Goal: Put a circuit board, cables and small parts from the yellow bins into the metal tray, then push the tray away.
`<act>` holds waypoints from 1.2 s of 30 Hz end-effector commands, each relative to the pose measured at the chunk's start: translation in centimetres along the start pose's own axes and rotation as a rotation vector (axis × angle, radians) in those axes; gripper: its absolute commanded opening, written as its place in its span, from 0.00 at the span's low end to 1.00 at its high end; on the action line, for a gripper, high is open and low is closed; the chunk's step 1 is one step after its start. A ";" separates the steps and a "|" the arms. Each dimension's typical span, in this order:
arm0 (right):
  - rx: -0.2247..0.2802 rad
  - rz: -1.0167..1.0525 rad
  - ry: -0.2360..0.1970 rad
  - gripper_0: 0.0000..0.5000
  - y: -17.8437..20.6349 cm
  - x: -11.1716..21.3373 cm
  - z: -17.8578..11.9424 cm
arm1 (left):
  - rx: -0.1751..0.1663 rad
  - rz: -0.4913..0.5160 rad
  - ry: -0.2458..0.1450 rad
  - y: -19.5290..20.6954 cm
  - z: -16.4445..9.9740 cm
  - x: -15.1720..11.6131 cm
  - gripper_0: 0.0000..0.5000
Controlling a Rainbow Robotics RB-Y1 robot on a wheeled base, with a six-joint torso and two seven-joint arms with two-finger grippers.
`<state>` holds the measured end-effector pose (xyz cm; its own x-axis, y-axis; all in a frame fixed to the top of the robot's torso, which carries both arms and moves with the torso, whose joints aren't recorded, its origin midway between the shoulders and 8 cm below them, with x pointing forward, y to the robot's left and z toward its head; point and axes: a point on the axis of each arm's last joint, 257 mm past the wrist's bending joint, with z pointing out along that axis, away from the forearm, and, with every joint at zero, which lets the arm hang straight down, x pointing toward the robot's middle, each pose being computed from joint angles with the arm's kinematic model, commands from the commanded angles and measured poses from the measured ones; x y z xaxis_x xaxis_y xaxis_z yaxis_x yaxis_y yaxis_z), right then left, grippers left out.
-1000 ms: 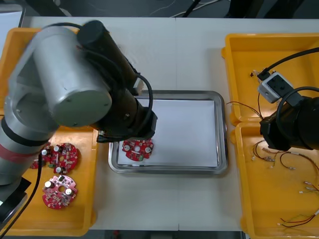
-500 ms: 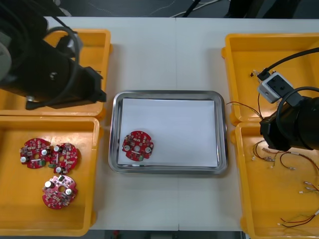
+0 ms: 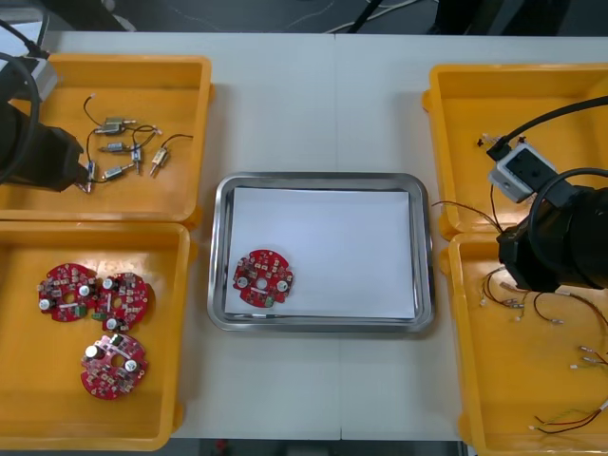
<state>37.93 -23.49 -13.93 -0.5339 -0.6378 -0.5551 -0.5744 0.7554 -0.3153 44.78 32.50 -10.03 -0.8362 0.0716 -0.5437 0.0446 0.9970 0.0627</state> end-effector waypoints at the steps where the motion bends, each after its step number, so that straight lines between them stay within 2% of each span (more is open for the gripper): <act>1: -0.014 -0.080 0.000 0.00 1.8 -1.2 -0.3 | -0.098 -0.059 0.026 4.7 0.3 0.1 1.00; 2: -0.028 -0.102 0.000 0.00 2.5 -1.4 -0.2 | -0.104 -0.067 0.040 5.3 0.8 0.4 1.00; 8: -0.077 -0.212 0.023 0.00 5.1 -1.6 0.4 | -0.086 -0.132 0.029 6.7 2.4 -0.6 1.00; 13: -0.116 -0.310 0.047 0.00 7.5 -1.6 1.1 | -0.092 -0.184 0.047 8.0 3.1 -1.1 1.00; 22: -0.153 -0.444 0.047 0.00 10.4 -3.0 2.2 | -0.083 -0.253 0.066 8.8 4.1 -2.3 1.00; 30: -0.174 -0.542 0.034 0.00 12.1 -6.0 5.1 | -0.084 -0.329 0.072 8.8 4.7 -4.6 1.00; 32: -0.182 -0.558 0.034 0.00 12.6 -6.3 5.9 | -0.081 -0.333 0.070 8.4 4.9 -5.1 1.00; 36: -0.174 -0.598 0.039 0.00 12.9 -6.5 7.2 | -0.095 -0.300 0.063 6.9 5.1 -6.0 1.00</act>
<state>37.77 -8.87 -20.40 -0.1530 -0.9364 -0.3159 -0.8803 0.2744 -0.3871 50.82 41.14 -13.35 -0.8505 -0.2931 -0.4367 -0.3176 0.9481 -0.0178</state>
